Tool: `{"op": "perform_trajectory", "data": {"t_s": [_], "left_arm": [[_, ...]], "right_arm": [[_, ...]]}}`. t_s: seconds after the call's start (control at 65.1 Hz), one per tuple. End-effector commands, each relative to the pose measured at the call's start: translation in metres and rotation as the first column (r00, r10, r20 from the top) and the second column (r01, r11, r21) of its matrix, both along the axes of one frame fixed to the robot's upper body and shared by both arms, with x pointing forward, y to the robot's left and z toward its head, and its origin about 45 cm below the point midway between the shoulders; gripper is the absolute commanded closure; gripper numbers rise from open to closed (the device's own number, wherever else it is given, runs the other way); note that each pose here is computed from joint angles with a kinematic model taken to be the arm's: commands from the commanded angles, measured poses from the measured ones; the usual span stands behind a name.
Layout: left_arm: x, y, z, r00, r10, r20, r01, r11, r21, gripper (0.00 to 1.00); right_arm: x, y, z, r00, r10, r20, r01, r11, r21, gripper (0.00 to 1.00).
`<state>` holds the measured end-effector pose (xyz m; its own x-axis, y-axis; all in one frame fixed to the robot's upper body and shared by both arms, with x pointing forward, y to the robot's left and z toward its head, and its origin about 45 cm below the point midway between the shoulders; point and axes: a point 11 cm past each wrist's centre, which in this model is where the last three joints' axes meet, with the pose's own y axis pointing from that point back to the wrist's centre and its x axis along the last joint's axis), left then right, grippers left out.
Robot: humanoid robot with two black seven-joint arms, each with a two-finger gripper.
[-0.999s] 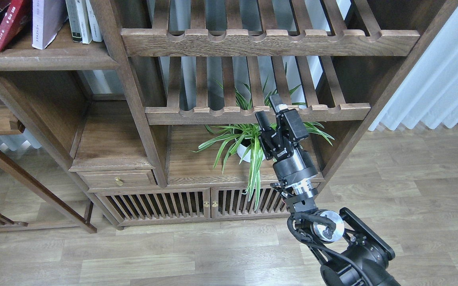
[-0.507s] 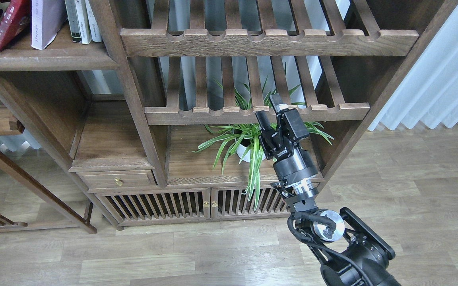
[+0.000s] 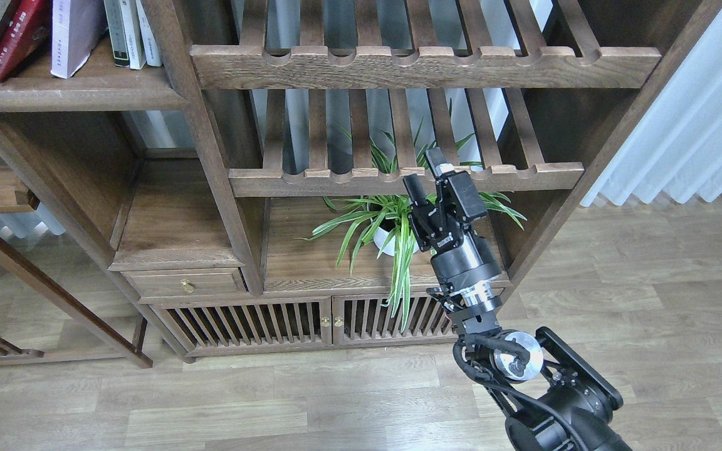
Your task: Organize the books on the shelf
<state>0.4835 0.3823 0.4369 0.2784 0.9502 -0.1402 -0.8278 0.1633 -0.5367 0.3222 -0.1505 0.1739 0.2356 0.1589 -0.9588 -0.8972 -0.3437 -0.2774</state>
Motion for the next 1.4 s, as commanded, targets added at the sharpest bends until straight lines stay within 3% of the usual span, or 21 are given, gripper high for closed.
{"op": "perform_trajectory", "data": {"t_s": [0.0,0.2,0.292,0.461,0.553,0.63,0.814,1.045,1.383], "left_arm": [[-0.008,-0.016,-0.003,0.994,-0.105,0.013,0.106,0.99,-0.094,0.39],[-0.03,-0.038,-0.006,0.963,-0.26,0.077,0.269,0.951,-0.152,0.31],[-0.04,-0.051,-0.019,0.943,-0.319,0.097,0.332,0.923,-0.196,0.17],[-0.054,-0.068,-0.026,0.922,-0.366,0.127,0.387,0.891,-0.238,0.16],[-0.066,-0.079,-0.059,0.914,-0.393,0.103,0.403,0.85,-0.34,0.16],[-0.088,-0.094,-0.116,0.907,-0.421,0.025,0.387,0.805,-0.45,0.15],[-0.122,-0.135,-0.181,0.87,-0.489,-0.061,0.359,0.714,-0.601,0.15],[-0.138,-0.213,-0.208,0.762,-0.641,-0.096,0.4,0.582,-0.708,0.16],[-0.154,-0.245,-0.231,0.678,-0.715,-0.17,0.425,0.571,-0.702,0.15]], "right_arm": [[0.002,-0.001,0.002,1.0,-0.003,0.007,0.003,1.0,0.001,0.2],[0.004,-0.001,0.005,1.0,-0.004,0.015,0.004,1.0,0.002,0.2],[0.006,-0.001,0.007,1.0,-0.005,0.02,0.005,1.0,0.002,0.2],[0.01,0.001,0.013,0.999,0.001,0.036,-0.001,1.0,0.002,0.2],[0.013,0.003,0.017,0.999,0.008,0.049,-0.008,1.0,0.001,0.2],[0.015,0.005,0.022,0.998,0.016,0.061,-0.016,1.0,-0.001,0.2],[0.017,0.008,0.028,0.997,0.024,0.078,-0.024,1.0,0.005,0.19],[0.017,0.01,0.029,0.996,0.03,0.082,-0.03,1.0,0.004,0.17],[0.008,0.021,0.026,0.995,0.068,0.075,-0.069,0.998,0.003,0.15]]}}
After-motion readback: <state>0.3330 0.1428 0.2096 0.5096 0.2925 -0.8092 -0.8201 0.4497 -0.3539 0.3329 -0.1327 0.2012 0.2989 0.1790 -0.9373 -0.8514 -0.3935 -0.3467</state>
